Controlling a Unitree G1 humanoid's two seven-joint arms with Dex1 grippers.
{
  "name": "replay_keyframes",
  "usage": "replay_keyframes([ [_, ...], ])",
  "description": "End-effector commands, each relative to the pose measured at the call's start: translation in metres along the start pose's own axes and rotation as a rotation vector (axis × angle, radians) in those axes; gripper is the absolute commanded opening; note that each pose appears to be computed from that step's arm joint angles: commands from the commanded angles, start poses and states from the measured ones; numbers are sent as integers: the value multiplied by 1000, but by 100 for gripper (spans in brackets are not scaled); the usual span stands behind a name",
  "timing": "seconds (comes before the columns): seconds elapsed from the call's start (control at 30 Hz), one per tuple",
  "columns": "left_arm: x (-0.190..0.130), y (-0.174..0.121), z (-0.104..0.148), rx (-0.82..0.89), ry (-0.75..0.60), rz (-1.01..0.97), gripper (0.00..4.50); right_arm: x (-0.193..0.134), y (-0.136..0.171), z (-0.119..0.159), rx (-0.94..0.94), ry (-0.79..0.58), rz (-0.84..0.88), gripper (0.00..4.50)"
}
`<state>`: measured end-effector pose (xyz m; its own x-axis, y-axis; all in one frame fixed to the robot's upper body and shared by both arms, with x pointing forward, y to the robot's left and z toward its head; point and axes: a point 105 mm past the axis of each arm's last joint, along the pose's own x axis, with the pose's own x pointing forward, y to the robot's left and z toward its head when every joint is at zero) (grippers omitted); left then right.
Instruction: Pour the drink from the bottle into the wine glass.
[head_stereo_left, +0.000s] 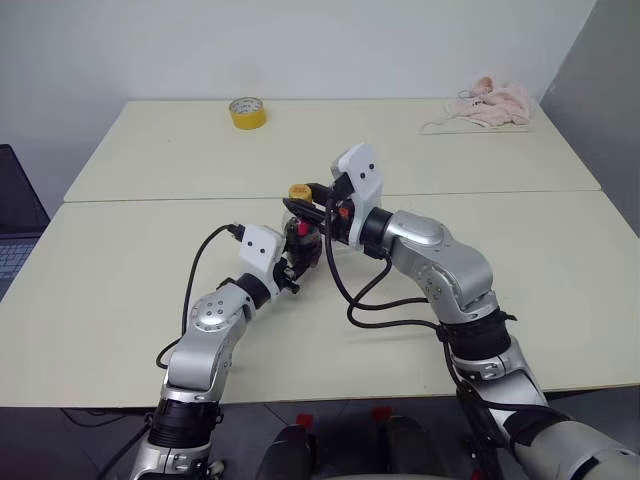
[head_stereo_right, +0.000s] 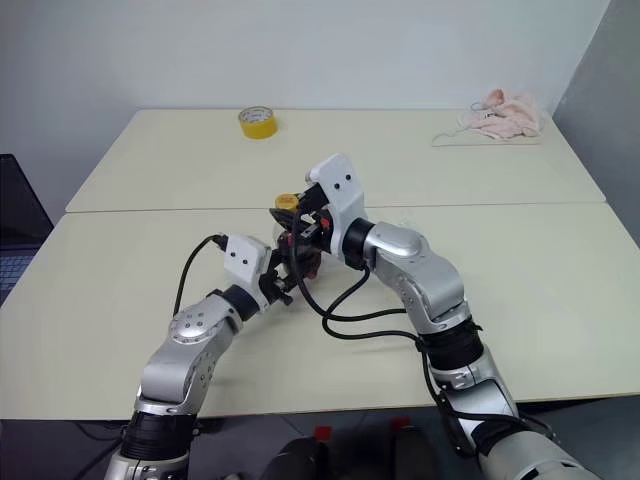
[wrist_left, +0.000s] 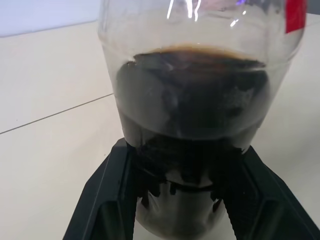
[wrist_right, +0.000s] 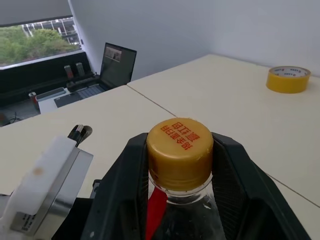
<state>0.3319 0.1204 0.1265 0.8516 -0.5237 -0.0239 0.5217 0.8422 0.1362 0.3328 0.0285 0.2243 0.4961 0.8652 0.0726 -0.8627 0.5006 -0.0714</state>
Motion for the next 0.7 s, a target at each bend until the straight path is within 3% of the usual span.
replay_keyframes([
  [0.03, -6, 2, 15, 6, -50, -2, 189, -8, 28, 25, -56, -137, 220, 141],
  [0.3, -20, -2, 12, -37, -33, -41, 153, -8, 36, 15, -120, -126, 440, 141],
  [0.53, -24, -4, 11, -43, -20, -48, 128, -2, 37, 4, -139, -86, 493, 141],
  [0.7, -25, -3, 11, -31, -14, -45, 126, -2, 33, -2, -149, -66, 447, 318],
])
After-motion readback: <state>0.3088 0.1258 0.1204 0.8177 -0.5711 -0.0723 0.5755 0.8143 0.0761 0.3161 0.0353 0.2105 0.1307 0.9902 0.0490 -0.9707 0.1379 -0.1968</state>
